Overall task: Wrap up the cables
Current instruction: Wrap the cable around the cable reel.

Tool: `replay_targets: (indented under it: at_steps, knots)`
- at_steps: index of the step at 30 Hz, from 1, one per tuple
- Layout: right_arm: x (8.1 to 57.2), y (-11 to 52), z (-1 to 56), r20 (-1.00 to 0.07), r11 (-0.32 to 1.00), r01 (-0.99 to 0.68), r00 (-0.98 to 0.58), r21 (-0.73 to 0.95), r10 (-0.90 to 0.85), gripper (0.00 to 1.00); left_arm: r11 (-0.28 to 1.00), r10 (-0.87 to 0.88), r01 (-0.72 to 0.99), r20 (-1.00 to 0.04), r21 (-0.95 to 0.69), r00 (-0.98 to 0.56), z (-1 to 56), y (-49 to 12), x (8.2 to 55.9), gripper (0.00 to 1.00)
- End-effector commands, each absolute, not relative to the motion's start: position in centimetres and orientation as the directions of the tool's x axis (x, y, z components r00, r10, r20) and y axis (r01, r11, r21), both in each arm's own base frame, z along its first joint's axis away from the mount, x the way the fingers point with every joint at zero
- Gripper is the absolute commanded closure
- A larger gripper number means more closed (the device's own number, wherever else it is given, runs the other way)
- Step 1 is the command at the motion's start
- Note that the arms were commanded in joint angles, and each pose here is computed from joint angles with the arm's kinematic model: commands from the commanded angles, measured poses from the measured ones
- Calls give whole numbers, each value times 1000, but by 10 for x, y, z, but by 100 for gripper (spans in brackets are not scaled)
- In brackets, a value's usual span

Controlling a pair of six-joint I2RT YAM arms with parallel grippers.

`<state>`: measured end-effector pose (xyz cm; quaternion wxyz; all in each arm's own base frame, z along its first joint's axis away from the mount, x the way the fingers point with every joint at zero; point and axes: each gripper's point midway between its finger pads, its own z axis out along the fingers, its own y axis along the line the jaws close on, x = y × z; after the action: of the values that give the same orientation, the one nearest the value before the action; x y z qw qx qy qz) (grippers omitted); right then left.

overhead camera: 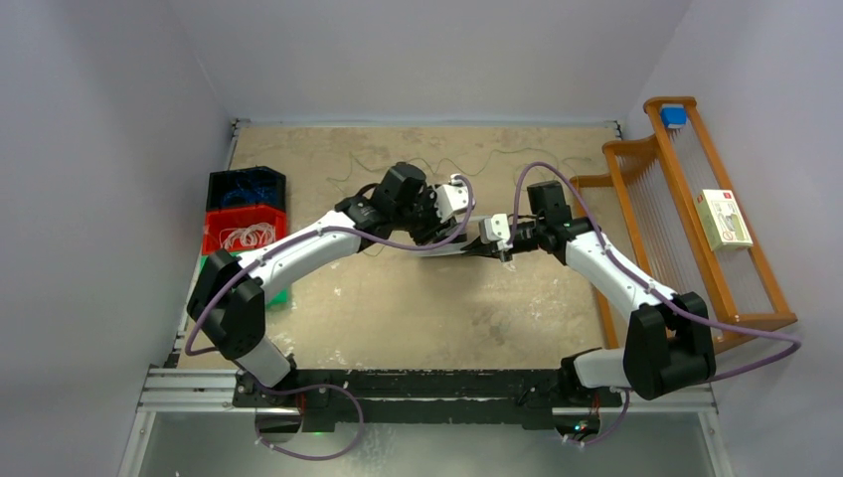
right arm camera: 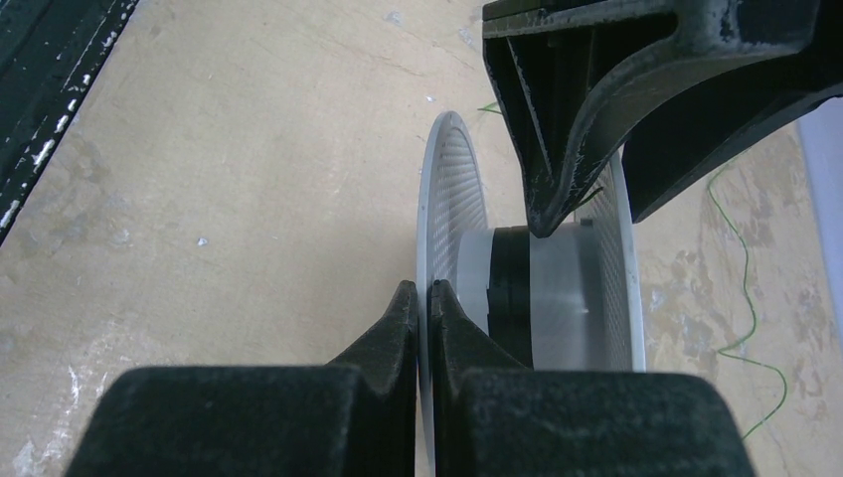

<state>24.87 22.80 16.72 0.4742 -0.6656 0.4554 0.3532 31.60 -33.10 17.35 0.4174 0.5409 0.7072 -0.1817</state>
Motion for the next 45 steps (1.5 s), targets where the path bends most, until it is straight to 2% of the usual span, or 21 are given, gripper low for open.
replay_targets:
  at_steps: [1, 10, 14, 17, 18, 23, 24, 26, 28, 33, 37, 39, 42, 45]
  knots:
    - [238, 225, 161, -933, -132, -974, 215, -183, -289, 100, 396, 606, 881, -794, 257, -41, 193, -330, 331, 59]
    - [238, 225, 161, -934, -135, -975, 211, -178, -287, 100, 394, 608, 886, -792, 245, -51, 186, -331, 329, 69]
    - [238, 225, 162, -934, -135, -974, 214, -181, -287, 100, 383, 619, 892, -783, 240, -55, 183, -334, 330, 81]
    - [238, 225, 163, -935, -134, -974, 212, -180, -285, 100, 387, 633, 887, -772, 251, -58, 179, -331, 332, 98]
    - [238, 225, 164, -936, -135, -975, 211, -179, -283, 100, 388, 638, 887, -767, 252, -61, 177, -330, 332, 100]
    - [240, 227, 169, -940, -133, -976, 203, -172, -275, 100, 402, 642, 879, -763, 256, -71, 175, -326, 331, 100]
    - [241, 227, 172, -939, -132, -977, 201, -169, -278, 94, 409, 640, 875, -765, 259, -73, 176, -325, 332, 100]
    - [248, 226, 178, -933, -118, -976, 209, -181, -294, 71, 439, 628, 857, -775, 269, -78, 187, -322, 337, 100]
    - [256, 224, 188, -921, -84, -974, 225, -209, -318, 54, 477, 600, 837, -795, 268, -88, 202, -316, 345, 100]
    - [279, 215, 228, -872, 82, -915, 345, -395, -348, 30, 586, 467, 788, -874, 190, -137, 267, -288, 374, 100]
    - [283, 211, 262, -839, 155, -852, 433, -500, -329, 21, 666, 351, 725, -931, 174, -99, 324, -271, 383, 100]
    - [283, 212, 276, -831, 170, -834, 460, -526, -315, 20, 711, 293, 680, -955, 180, -54, 353, -263, 384, 100]
    - [265, 223, 288, -853, 111, -858, 470, -502, -226, 18, 794, 189, 586, -982, 166, 22, 401, -248, 388, 100]
    - [259, 242, 293, -862, 89, -864, 477, -495, -172, 18, 868, 106, 485, -994, 106, 29, 438, -232, 397, 100]
